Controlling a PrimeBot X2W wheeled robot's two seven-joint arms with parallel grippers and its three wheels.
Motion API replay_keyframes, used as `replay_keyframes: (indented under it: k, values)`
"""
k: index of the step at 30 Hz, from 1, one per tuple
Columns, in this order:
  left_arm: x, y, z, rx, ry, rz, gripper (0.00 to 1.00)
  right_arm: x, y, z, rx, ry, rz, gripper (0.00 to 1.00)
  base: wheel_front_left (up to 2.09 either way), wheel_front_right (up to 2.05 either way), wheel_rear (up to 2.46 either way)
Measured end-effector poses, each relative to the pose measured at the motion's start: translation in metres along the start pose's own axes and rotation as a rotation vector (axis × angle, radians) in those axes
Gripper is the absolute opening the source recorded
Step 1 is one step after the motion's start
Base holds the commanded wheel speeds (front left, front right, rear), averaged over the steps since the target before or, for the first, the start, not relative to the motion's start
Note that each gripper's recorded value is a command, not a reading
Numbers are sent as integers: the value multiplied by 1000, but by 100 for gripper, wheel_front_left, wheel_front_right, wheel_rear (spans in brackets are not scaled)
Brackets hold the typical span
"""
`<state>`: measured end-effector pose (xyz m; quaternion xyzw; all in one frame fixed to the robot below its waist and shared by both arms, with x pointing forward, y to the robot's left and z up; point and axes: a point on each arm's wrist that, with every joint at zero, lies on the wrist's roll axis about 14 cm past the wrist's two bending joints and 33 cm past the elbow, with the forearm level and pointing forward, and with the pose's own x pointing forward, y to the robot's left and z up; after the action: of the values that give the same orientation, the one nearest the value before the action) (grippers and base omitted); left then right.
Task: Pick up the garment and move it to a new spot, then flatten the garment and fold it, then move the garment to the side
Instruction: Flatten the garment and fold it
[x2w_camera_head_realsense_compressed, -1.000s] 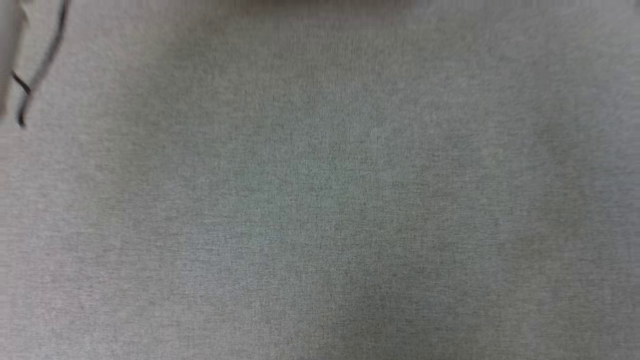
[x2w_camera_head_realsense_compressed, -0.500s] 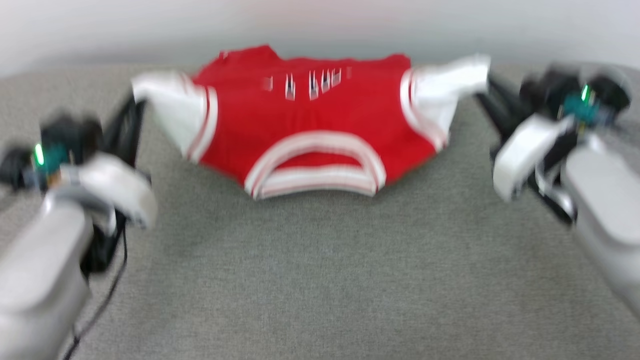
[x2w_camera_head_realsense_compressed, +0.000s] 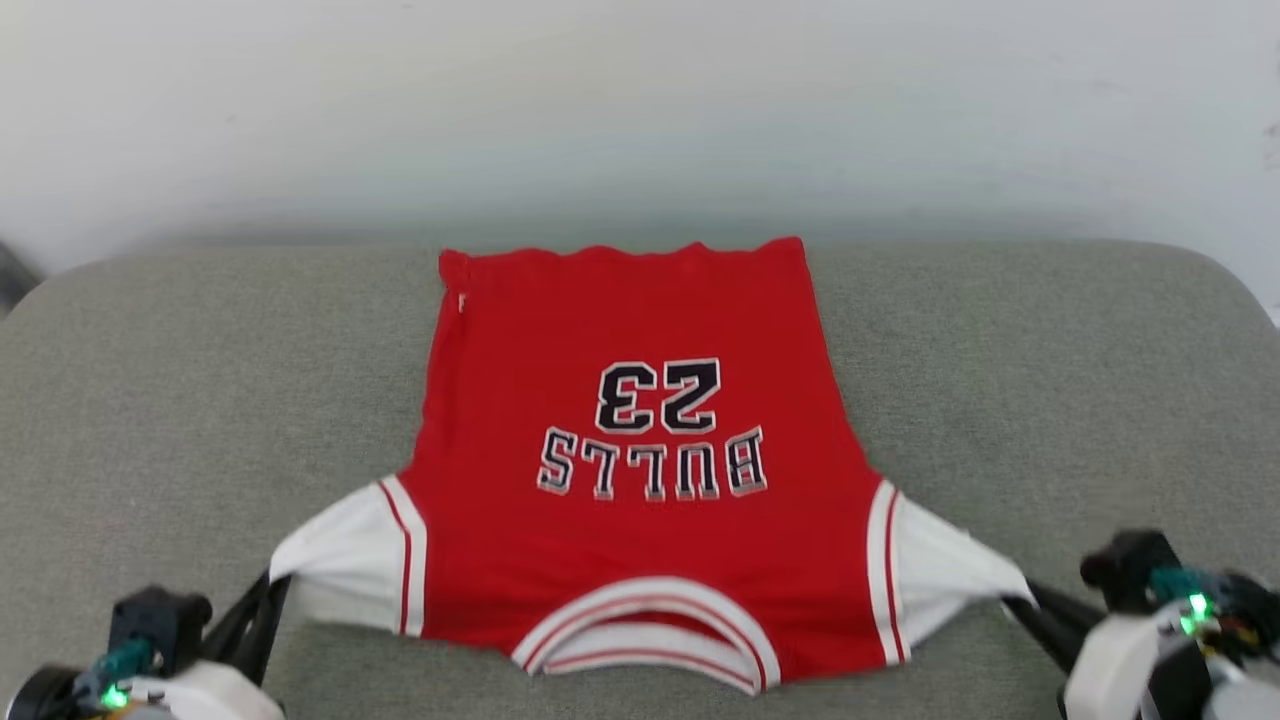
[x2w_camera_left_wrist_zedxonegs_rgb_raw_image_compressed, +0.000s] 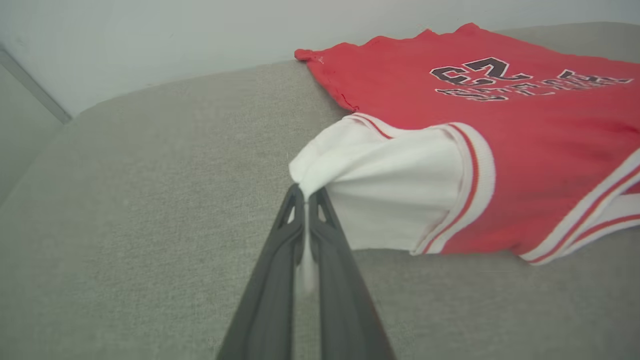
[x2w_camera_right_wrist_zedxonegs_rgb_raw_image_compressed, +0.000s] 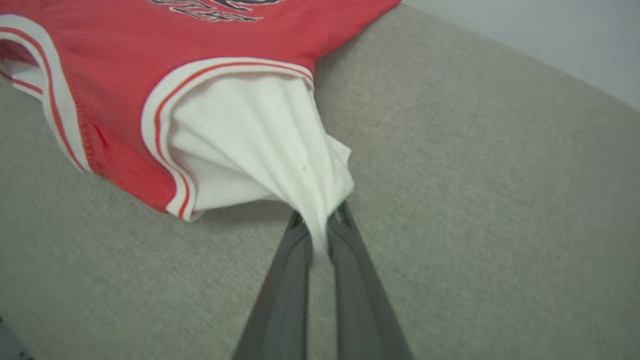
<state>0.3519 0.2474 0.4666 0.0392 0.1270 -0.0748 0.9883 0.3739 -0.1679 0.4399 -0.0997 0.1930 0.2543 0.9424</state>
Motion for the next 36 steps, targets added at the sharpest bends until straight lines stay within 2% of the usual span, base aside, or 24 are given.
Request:
replay_keyframes:
  k: [5,11,19,20,21,28,36]
  values:
    - [-27,-3,-33,-16,96,9,0,-36,16,-46,84,137,8,0,0,0,0]
    - [-56,-19,-75,-46,240,-19,0,-67,23,-73,160,232,-17,0,0,0,0]
    - [-57,-21,-77,-49,262,-17,0,-86,44,-89,199,378,23,0,0,0,0]
    - [-55,-23,-75,-51,259,-22,0,-86,45,-89,200,392,28,35,0,0,0]
    - [-53,-25,-73,-54,252,-25,0,-85,45,-87,203,396,29,100,0,0,0]
    - [-33,-30,-52,-59,183,-34,0,-66,16,-36,140,281,-23,100,0,0,0]
    - [-14,-40,-34,-51,131,-51,0,-29,-52,101,-25,-81,-137,100,0,0,0]
